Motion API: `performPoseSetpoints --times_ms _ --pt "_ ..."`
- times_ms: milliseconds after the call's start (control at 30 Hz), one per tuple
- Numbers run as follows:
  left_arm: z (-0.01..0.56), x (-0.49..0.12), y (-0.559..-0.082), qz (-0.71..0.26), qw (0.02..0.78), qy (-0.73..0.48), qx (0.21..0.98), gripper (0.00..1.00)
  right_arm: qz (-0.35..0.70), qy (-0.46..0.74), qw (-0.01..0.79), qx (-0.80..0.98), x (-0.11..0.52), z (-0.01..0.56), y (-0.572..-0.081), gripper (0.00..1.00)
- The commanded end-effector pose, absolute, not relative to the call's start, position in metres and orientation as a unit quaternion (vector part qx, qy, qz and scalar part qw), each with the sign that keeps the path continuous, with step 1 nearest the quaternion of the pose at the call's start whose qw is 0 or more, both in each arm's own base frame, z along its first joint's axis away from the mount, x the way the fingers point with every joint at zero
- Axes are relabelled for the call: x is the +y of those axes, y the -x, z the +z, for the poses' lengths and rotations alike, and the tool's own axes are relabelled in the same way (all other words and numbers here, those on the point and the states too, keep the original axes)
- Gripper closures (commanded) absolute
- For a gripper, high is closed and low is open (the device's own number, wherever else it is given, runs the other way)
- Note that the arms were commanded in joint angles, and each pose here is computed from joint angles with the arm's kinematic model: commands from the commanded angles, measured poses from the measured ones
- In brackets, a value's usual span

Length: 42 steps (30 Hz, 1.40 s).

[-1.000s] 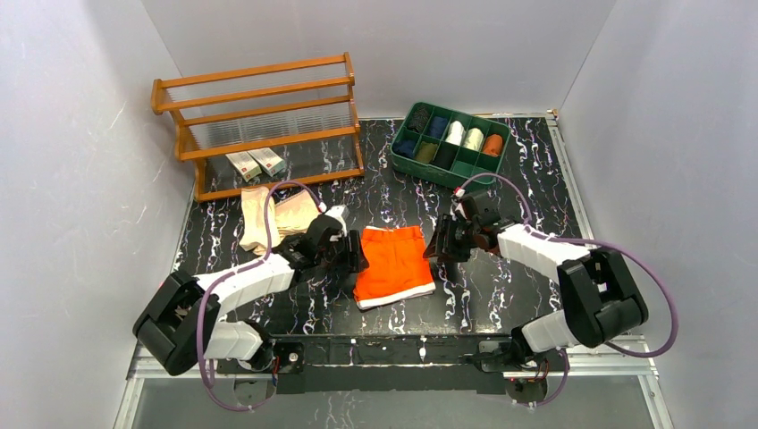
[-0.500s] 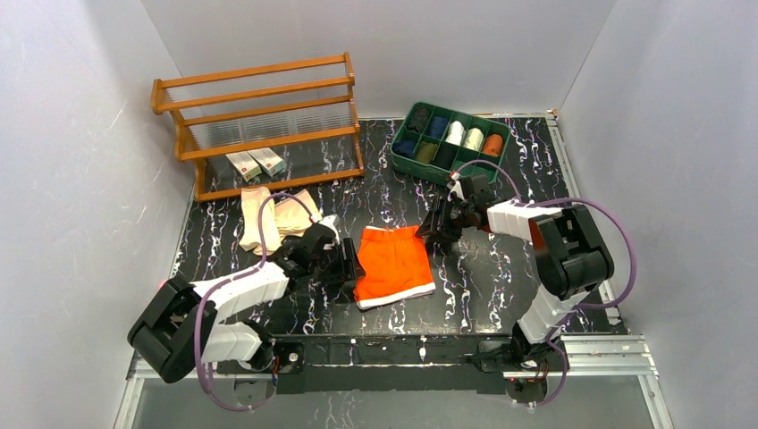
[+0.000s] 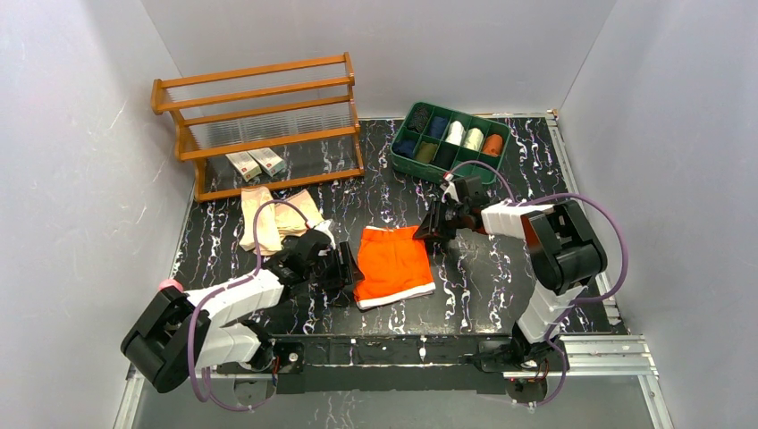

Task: Roll the underwear
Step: Fold the underwear at the corner of the board.

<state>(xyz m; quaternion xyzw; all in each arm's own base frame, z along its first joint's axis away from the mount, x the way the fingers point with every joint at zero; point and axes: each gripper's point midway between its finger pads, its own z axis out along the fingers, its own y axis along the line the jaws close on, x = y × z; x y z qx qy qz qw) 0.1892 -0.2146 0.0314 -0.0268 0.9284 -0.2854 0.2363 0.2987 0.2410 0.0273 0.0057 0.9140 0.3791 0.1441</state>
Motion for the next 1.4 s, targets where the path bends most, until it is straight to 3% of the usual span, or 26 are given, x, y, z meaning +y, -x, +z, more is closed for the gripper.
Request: performPoseSetpoints --times_ms 0,333,1067,1367 --pt "0.029 -0.211 -0.184 -0.286 0.231 0.035 0.929 0.43 0.331 0.002 0.143 0.933 0.235 0.006 -0.288 0.68" --pt "0.034 -0.218 -0.186 -0.309 0.233 0.040 0.921 0.45 0.314 0.026 0.194 0.929 0.242 0.041 -0.301 0.88" --pt "0.044 -0.246 -0.189 -0.401 0.232 0.067 0.884 0.50 0.083 0.044 0.243 0.965 0.286 0.077 -0.310 0.91" --pt "0.045 -0.244 -0.192 -0.397 0.241 0.066 0.883 0.58 0.031 0.071 0.253 0.964 0.330 0.086 -0.302 0.91"
